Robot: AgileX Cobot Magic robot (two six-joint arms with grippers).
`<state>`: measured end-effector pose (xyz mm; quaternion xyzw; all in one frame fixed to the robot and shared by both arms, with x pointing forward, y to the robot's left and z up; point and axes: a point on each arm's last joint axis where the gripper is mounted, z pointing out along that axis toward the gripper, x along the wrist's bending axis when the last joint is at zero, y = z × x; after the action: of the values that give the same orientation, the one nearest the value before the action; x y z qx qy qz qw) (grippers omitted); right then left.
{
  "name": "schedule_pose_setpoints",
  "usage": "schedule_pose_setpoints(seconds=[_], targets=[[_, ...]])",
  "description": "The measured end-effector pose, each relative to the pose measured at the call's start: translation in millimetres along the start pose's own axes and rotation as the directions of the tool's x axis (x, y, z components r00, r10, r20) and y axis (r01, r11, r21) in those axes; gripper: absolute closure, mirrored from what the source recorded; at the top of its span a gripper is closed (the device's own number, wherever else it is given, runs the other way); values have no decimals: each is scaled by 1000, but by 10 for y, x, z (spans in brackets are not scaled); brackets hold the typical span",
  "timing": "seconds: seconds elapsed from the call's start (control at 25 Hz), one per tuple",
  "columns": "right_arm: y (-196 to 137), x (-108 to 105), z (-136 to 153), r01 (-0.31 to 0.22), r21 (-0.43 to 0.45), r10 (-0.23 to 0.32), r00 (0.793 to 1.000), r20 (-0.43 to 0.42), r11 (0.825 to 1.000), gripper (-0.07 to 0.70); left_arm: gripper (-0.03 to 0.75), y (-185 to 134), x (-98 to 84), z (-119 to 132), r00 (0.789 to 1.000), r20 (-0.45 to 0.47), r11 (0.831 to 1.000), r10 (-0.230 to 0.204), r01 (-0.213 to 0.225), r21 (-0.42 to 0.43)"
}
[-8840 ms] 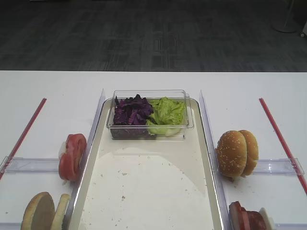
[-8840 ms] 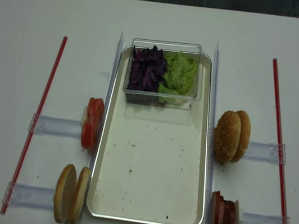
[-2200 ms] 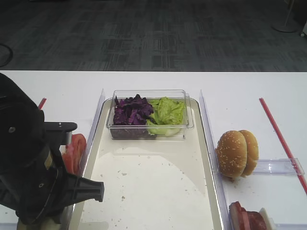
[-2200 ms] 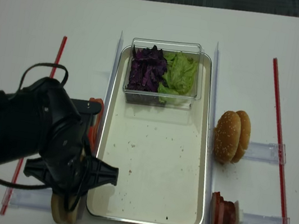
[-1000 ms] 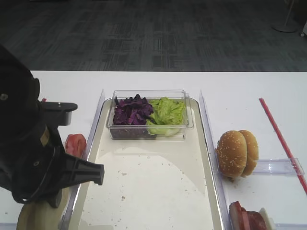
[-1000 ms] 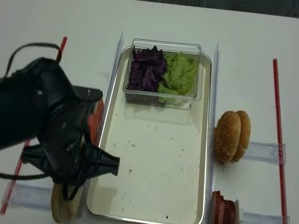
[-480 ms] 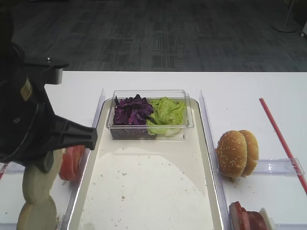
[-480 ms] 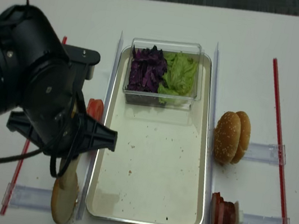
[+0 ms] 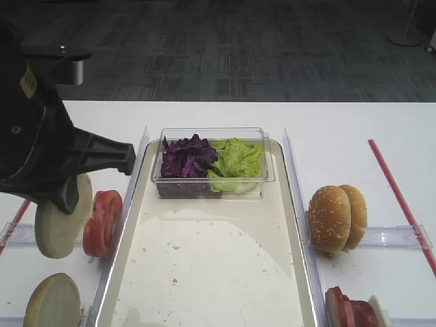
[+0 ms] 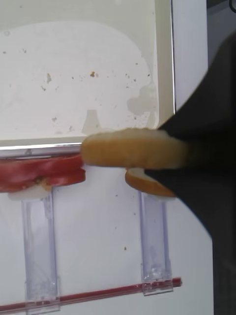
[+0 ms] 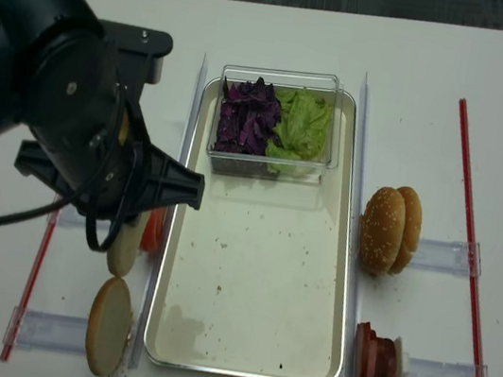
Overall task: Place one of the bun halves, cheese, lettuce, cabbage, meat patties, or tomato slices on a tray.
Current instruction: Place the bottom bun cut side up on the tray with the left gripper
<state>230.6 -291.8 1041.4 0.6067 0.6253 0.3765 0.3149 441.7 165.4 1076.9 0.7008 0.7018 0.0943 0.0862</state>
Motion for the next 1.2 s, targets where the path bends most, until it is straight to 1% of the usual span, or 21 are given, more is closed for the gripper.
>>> schedule_pose_setpoints(seconds=[0.32,0.52,0.6,0.72,0.88,1.08,1.2], targets=[[0,0,0,0,0,0,1000,0,1000,148,681,110,207,38,1000,1,999,-31,31,27],[0,0,0,0,0,0,1000,0,1000,148,682,185,324,57,999,11,999,-44,44,19],[0,0,0,0,0,0,1000,0,1000,148,683,214,358,83,999,18,999,-38,38,32],[0,0,0,0,0,0,1000,0,1000,148,683,253,372,161,999,23,998,-33,32,60],[0,0,0,0,0,0,1000,0,1000,148,683,300,346,229,999,29,998,-20,18,60],[0,0,0,0,0,0,1000,0,1000,148,683,353,330,174,999,45,999,-20,19,28],[0,0,0,0,0,0,1000,0,1000,148,683,363,301,143,997,76,1000,-12,10,29]])
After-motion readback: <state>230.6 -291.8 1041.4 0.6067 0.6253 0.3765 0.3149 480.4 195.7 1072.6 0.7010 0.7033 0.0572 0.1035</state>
